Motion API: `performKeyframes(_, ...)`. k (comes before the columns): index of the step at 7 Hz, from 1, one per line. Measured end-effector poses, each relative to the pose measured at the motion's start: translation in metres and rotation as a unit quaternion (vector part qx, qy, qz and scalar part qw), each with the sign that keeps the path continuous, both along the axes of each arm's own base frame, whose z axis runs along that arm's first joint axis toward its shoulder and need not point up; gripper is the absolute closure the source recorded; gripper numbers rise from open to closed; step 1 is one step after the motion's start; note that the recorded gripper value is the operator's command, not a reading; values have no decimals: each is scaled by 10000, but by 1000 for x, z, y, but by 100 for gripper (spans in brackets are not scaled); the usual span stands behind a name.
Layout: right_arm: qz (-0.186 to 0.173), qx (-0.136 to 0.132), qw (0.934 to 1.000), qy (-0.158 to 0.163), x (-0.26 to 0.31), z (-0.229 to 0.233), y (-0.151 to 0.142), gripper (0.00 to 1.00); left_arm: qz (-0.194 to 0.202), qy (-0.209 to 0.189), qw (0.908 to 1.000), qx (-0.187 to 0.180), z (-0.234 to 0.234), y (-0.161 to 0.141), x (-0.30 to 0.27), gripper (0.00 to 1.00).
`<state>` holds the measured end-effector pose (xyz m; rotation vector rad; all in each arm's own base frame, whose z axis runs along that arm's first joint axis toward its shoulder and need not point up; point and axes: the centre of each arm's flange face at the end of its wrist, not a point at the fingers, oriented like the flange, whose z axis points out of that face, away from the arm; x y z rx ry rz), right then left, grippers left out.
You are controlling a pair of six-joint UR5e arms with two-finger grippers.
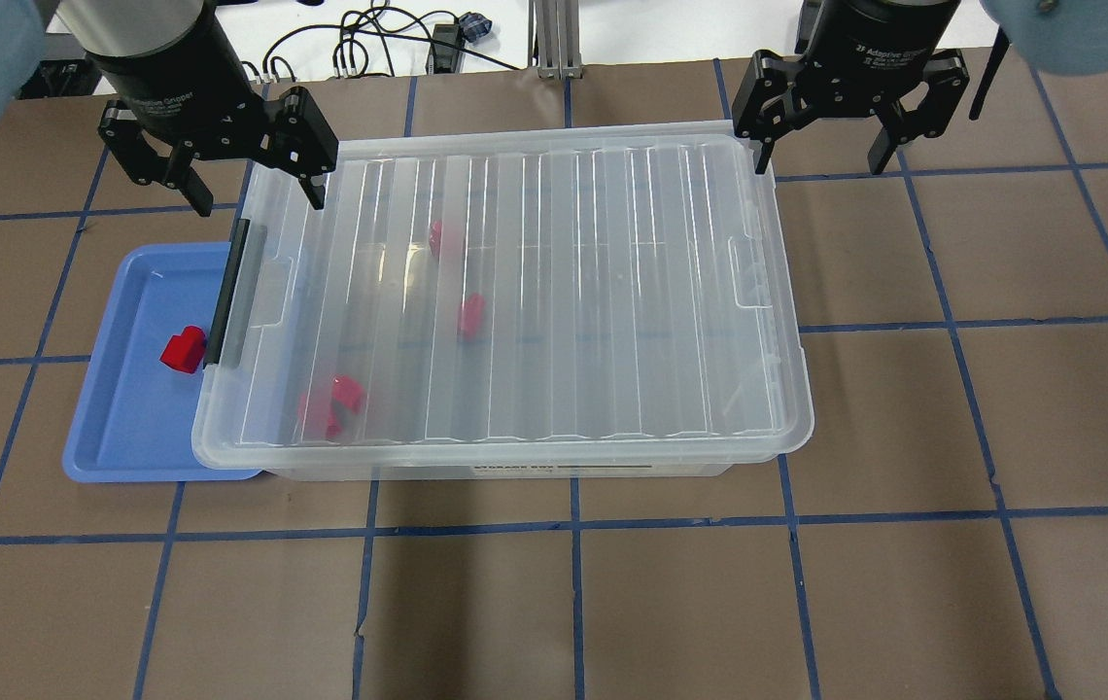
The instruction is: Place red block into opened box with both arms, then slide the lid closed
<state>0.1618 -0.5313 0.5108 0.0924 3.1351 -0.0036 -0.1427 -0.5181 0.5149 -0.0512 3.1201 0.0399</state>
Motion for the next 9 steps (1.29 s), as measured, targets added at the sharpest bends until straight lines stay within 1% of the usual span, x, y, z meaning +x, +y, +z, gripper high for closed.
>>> performKeyframes(6,-43,32,10000,-6,-6,-6,-3,0,-27,4,10000,21,-2,0,2,0)
performKeyframes(7,-42,29,10000,9,-7,-18,-6,0,-24,2,10000,35,-3,-1,3,0)
performKeyframes(8,-29,-29,10000,54,-8,-42,-11,0,-54,-1,10000,52,-5,-2,4,0)
performKeyframes(9,-4,-135,9998,122,-9,-80,-17,0,-128,7,9999,68,-7,-2,4,0)
